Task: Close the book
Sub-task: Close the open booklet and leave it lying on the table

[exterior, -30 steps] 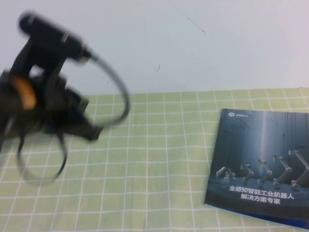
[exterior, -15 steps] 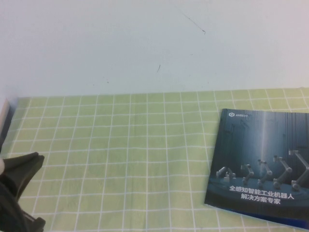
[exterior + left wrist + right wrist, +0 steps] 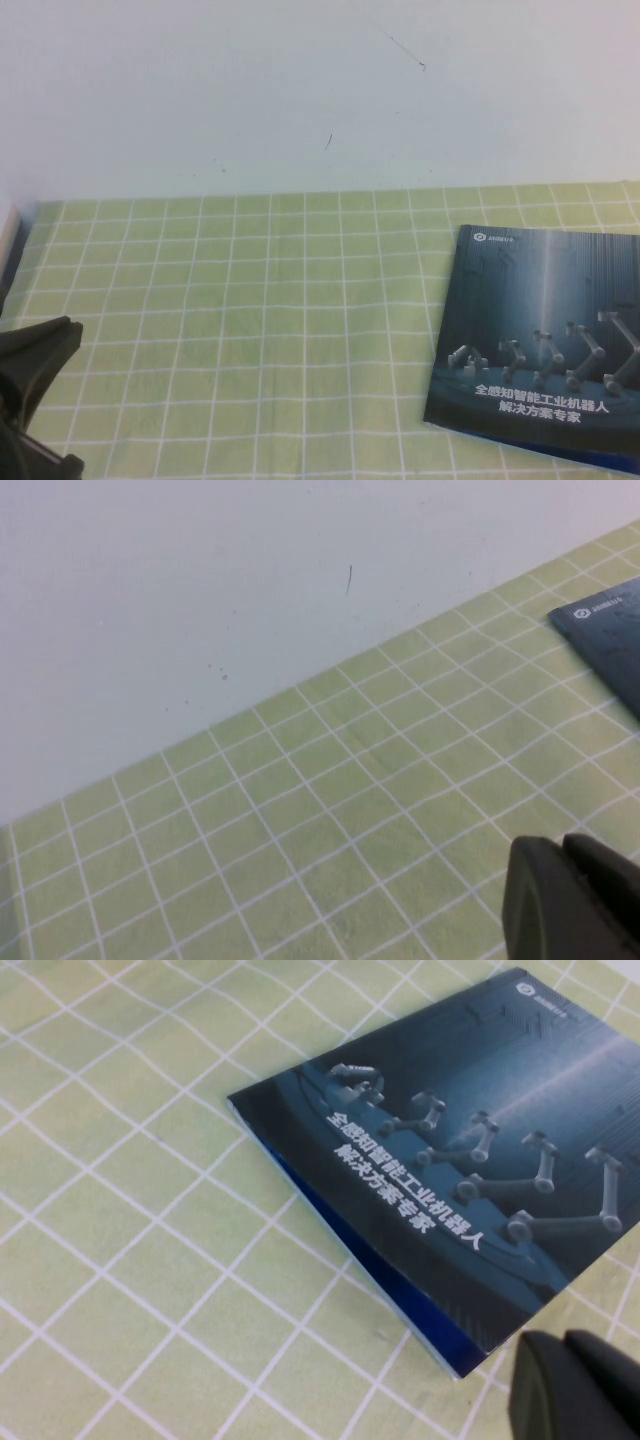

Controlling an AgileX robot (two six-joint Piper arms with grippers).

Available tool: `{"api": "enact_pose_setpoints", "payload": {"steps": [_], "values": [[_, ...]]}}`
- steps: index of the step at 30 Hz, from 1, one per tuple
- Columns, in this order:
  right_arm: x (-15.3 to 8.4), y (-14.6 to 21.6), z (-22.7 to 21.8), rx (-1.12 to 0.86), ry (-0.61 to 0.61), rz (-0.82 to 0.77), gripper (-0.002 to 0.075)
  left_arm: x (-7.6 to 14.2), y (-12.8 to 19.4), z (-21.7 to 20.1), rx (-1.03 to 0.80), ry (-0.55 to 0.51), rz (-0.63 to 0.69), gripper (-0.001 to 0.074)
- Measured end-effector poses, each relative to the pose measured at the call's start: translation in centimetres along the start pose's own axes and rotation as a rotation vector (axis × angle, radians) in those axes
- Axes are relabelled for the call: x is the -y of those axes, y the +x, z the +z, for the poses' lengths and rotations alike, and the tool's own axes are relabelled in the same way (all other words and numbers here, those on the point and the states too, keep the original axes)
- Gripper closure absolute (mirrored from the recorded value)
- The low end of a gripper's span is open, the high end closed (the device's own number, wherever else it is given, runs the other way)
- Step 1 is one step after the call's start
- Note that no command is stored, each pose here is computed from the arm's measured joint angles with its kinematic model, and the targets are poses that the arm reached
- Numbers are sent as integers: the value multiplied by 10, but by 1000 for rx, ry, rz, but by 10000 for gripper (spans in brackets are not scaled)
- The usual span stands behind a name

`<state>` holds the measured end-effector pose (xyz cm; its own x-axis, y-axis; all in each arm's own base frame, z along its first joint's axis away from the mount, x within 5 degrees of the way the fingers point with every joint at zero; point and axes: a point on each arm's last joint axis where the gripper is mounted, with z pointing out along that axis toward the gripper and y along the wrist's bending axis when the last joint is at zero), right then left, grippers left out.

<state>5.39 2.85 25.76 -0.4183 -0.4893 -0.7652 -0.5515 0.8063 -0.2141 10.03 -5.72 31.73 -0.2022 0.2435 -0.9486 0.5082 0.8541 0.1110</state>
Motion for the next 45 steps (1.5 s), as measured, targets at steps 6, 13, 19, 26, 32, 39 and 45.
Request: {"api": "enact_pose_setpoints", "payload": {"steps": [6,13,19,26,32,39,45], "values": [[0,0,0,0,0,0,729,-3,-2,-5,47,-25,-44,738],[0,0,0,0,0,-2,729,-12,26,-27,140,-165,-77,738],[0,0,0,0,0,-6,729,-12,75,-39,127,-318,-130,738],[0,0,0,0,0,-6,729,-6,129,-32,78,-388,-167,738],[0,0,0,1,-1,-5,729,-3,156,-22,3,-377,-268,738],[0,0,0,0,-1,-5,729,-1,155,-21,10,-330,-272,738],[0,0,0,1,-1,-5,729,-1,155,-21,17,-325,-311,738]]}}
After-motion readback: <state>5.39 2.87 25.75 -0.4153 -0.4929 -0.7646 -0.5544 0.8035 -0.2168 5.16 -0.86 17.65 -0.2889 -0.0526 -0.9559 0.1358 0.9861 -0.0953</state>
